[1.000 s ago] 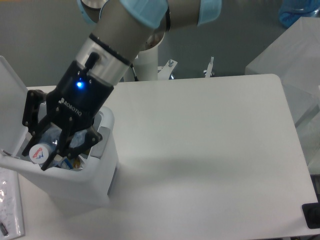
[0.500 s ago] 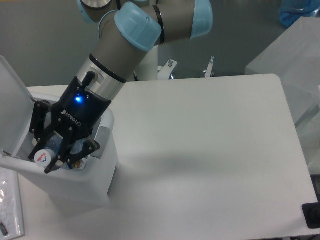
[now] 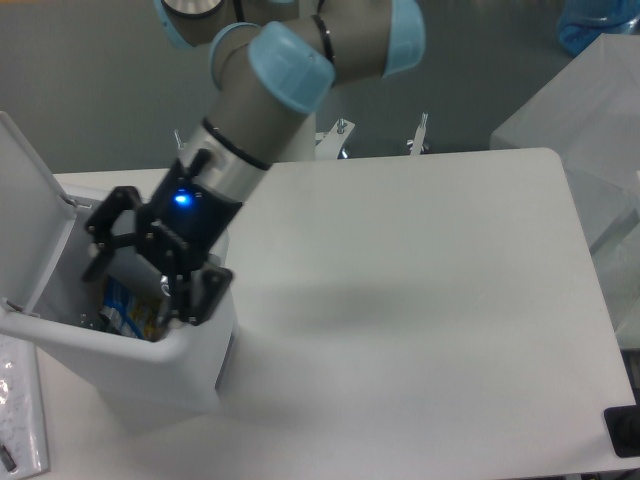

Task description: Place the trash in the trash can

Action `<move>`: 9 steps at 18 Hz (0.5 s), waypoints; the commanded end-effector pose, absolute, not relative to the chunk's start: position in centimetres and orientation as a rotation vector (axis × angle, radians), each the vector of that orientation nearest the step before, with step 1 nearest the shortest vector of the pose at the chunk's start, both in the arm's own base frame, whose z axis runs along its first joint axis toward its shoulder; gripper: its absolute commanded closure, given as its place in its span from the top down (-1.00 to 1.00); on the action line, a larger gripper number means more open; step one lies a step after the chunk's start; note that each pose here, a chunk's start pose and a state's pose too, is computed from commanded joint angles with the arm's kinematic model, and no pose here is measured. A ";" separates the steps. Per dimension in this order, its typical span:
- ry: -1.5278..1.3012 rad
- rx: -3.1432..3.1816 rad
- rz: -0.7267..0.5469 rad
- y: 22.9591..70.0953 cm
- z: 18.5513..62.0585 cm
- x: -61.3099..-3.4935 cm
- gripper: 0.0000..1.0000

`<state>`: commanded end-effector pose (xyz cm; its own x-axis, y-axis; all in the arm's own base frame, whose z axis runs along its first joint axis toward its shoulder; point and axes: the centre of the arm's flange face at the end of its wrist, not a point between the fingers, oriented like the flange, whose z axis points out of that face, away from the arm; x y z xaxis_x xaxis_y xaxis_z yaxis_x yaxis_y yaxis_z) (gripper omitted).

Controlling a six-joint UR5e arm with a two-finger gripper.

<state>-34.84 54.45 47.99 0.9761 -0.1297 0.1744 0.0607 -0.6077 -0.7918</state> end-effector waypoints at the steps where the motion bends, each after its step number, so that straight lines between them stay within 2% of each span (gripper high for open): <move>1: 0.004 -2.207 -0.243 53.0 47.9 -37.1 1.00; 5: -0.128 -2.190 -0.156 47.9 48.7 -43.9 1.00; 9: -0.187 -2.210 -0.156 45.8 44.8 -48.5 1.00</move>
<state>-48.52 45.77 44.77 0.9808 0.0786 0.1786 0.1898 -0.5962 -0.7800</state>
